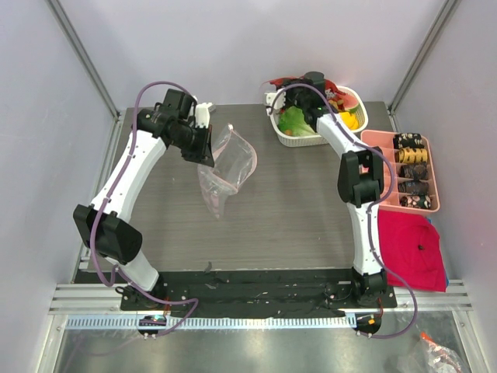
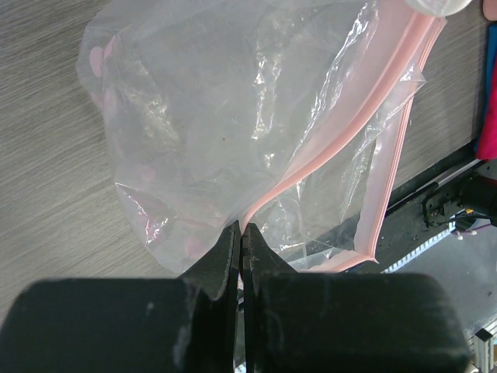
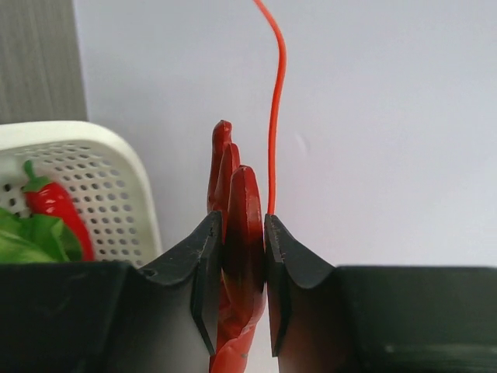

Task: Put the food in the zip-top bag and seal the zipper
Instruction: Pick up the fake lobster from the bin.

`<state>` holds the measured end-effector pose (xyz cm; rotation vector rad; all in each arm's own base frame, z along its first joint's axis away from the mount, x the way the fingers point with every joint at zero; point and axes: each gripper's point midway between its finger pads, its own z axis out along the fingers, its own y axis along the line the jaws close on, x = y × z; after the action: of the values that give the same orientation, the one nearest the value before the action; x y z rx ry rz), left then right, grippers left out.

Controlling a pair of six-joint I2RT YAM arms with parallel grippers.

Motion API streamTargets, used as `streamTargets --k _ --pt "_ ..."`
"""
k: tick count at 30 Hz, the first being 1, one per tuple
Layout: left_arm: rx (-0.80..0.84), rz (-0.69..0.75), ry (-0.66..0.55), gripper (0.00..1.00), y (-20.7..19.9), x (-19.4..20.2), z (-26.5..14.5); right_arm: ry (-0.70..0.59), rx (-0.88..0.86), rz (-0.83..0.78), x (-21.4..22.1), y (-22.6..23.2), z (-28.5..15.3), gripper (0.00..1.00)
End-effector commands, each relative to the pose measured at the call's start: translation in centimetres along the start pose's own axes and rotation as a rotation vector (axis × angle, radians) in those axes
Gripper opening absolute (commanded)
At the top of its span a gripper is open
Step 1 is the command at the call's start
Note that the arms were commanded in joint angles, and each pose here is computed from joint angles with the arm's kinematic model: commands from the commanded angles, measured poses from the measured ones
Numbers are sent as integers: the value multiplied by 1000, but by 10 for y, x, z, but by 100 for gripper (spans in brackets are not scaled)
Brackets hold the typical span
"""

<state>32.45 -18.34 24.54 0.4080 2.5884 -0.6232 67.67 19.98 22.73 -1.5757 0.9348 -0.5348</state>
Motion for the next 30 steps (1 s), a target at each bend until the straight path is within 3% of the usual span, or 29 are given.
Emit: streamTargets --k 1,10,19,27,30 --pt "18 31 -55 0 -5 -8 -11 -47 195 -70 -20 -85 -31 1" --pt "16 35 -61 0 -5 -9 -13 -87 350 12 -36 -139 -68 1" --pt "20 -1 -82 0 -2 -13 -12 -81 595 378 -47 -212 -144 1" --pt "21 -11 -127 0 -2 -23 -11 -45 859 554 -36 -266 -206 1" --pt "17 -23 -138 0 -2 -25 -10 -16 964 757 -30 -289 -239 1"
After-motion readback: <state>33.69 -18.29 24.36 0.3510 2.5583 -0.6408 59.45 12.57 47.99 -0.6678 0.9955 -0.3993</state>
